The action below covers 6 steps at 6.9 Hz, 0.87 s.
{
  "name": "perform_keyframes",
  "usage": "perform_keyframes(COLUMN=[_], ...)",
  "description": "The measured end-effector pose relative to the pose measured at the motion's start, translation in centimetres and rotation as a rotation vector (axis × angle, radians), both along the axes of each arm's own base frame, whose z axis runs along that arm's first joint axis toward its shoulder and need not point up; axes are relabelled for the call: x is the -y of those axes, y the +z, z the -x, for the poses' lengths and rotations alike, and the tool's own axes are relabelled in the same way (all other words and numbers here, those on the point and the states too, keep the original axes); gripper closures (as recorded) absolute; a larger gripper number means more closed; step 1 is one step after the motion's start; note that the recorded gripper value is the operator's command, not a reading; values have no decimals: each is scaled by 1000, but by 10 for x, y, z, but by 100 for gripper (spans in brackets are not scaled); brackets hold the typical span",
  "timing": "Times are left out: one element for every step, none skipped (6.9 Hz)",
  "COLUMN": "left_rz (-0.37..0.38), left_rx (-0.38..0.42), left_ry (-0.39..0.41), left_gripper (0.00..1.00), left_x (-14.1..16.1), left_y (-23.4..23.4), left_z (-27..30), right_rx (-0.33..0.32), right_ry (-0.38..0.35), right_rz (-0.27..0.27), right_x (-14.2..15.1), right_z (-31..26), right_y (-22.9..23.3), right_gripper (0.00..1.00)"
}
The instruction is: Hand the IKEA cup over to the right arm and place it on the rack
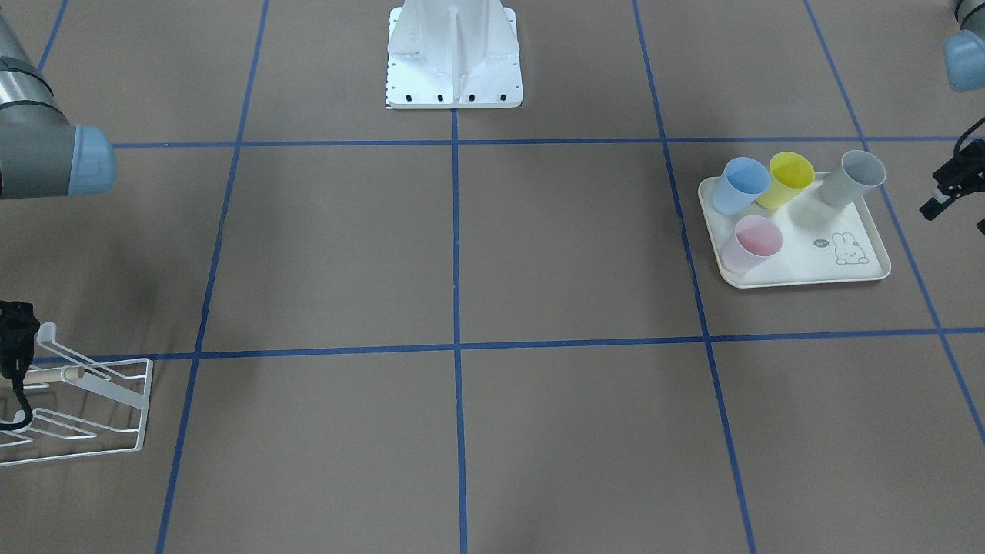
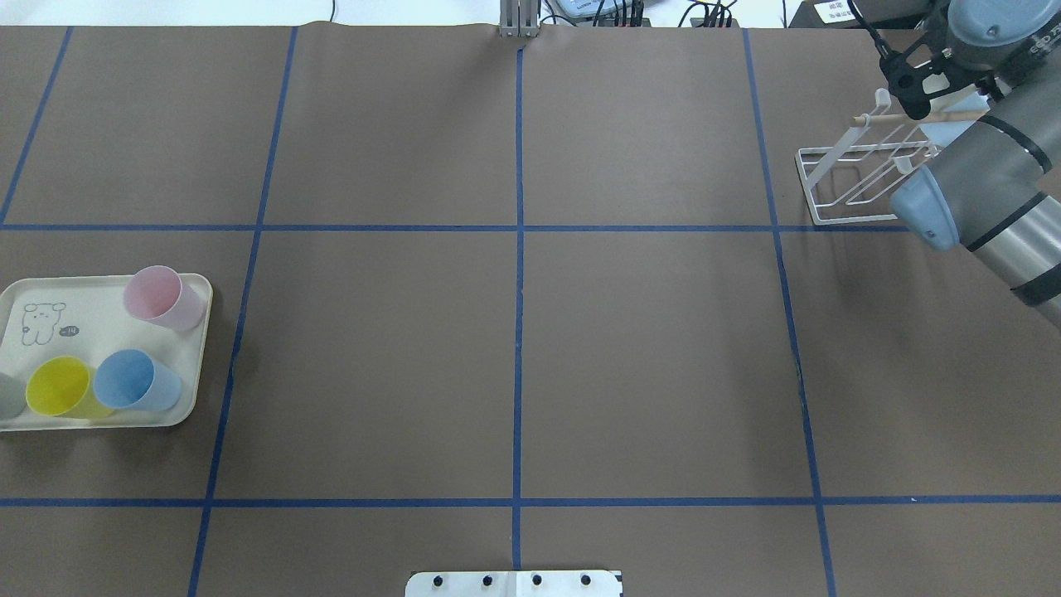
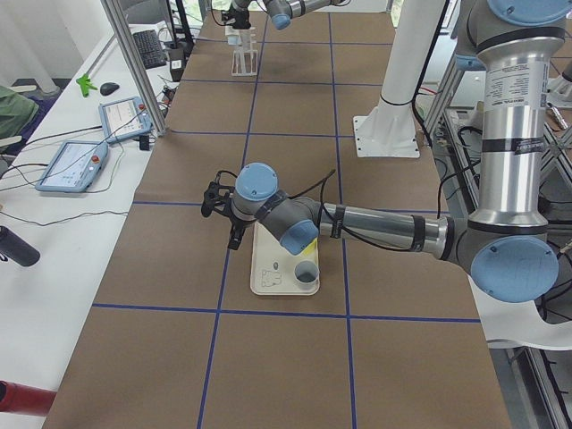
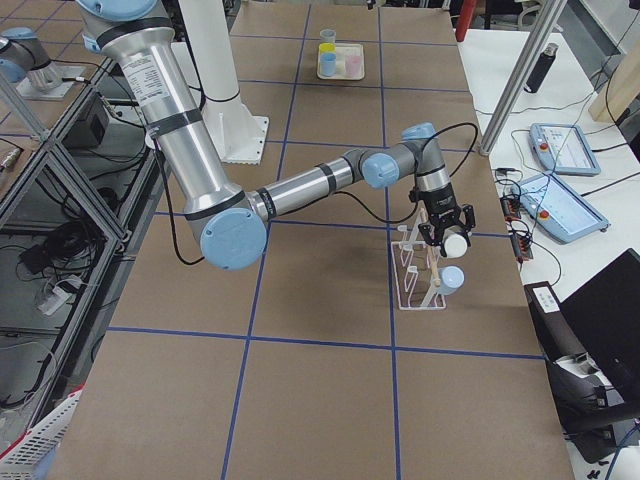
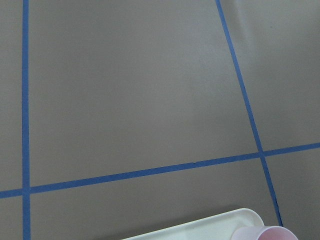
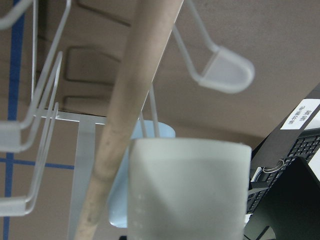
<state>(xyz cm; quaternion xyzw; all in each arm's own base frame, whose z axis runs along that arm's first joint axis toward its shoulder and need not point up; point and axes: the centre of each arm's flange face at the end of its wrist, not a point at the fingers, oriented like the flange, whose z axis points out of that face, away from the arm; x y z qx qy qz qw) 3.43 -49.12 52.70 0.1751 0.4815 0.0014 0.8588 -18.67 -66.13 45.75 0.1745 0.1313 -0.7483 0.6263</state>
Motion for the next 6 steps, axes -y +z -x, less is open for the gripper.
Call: perform_keyframes(left_rz=[1,2,3,3,2,2], left_rx=[0,0,1,1,1,1], left_ry=[1,1,1,1,1,0], left_gripper=[0,0,0,0,0,0], left_x=[0,1,1,2,2,3], left_y=[0,1,2,2,1,1], left_z=[0,-1,-1,-1,-1,-1], right_rx=[-2,-9,-21,-31,-36,-38], right_ry=[-2,-3,-5,-8,-10,-11], right_rz=[0,-2,-5,-6,-5,-5], right_x=[0,0,-1,-1,0,0], right_z=[1,4,9,15,18,19], right_y=[0,1,2,4,5,5], right_gripper=[46,37,31,24,12,5])
